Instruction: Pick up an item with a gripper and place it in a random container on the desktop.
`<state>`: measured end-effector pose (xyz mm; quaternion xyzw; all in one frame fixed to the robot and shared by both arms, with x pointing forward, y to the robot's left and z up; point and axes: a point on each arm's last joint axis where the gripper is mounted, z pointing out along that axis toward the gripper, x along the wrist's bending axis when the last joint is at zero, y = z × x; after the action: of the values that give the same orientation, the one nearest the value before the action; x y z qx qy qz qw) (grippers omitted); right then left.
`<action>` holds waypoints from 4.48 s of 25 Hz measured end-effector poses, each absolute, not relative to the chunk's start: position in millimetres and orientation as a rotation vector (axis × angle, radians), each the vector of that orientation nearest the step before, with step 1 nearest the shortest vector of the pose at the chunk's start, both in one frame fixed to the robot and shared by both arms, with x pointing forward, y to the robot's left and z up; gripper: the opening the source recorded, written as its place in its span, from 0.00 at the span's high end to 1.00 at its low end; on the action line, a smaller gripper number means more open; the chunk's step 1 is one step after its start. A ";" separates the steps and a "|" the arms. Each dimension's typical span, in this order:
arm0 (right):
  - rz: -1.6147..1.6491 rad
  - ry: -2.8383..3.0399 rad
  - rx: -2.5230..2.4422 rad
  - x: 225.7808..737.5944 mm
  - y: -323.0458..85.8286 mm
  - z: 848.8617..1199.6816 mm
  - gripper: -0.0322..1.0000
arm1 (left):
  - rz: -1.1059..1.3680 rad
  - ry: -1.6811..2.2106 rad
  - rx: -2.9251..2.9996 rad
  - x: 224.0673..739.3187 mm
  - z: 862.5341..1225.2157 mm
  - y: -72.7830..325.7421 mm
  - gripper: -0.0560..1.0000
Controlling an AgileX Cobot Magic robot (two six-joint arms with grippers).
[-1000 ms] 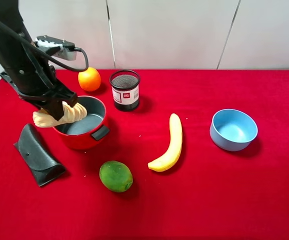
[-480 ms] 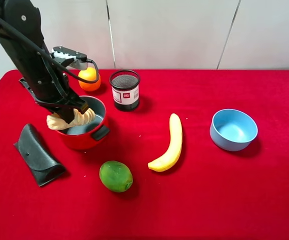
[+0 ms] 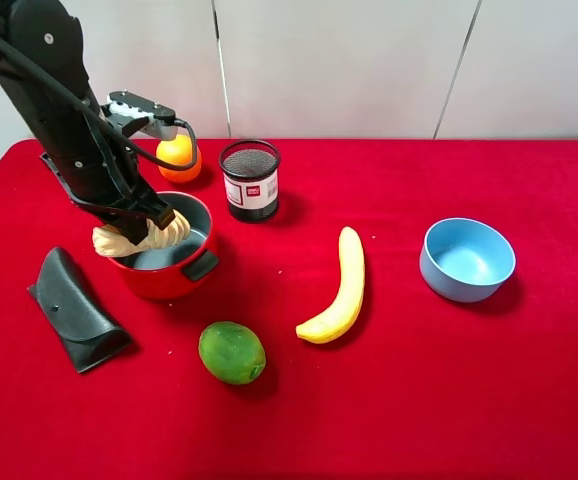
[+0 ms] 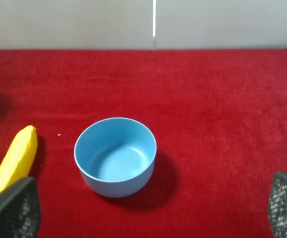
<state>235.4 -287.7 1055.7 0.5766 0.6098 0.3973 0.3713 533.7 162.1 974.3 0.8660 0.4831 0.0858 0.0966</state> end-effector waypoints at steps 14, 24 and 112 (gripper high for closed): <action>1.019 1.563 1.478 235.4 -287.7 1055.7 0.30 | 0.254 1.431 2.567 533.6 974.3 162.2 0.76; 1.019 1.563 1.478 235.4 -287.7 1055.7 0.30 | 0.236 1.442 2.555 533.0 974.2 161.3 0.52; 1.019 1.563 1.478 235.4 -287.7 1055.7 0.30 | 0.569 1.340 2.139 313.1 1094.7 272.0 0.01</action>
<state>235.4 -287.7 1055.7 0.5766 0.6098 0.3973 0.3713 313.1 272.0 1094.7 0.7950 0.4982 0.2117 0.2736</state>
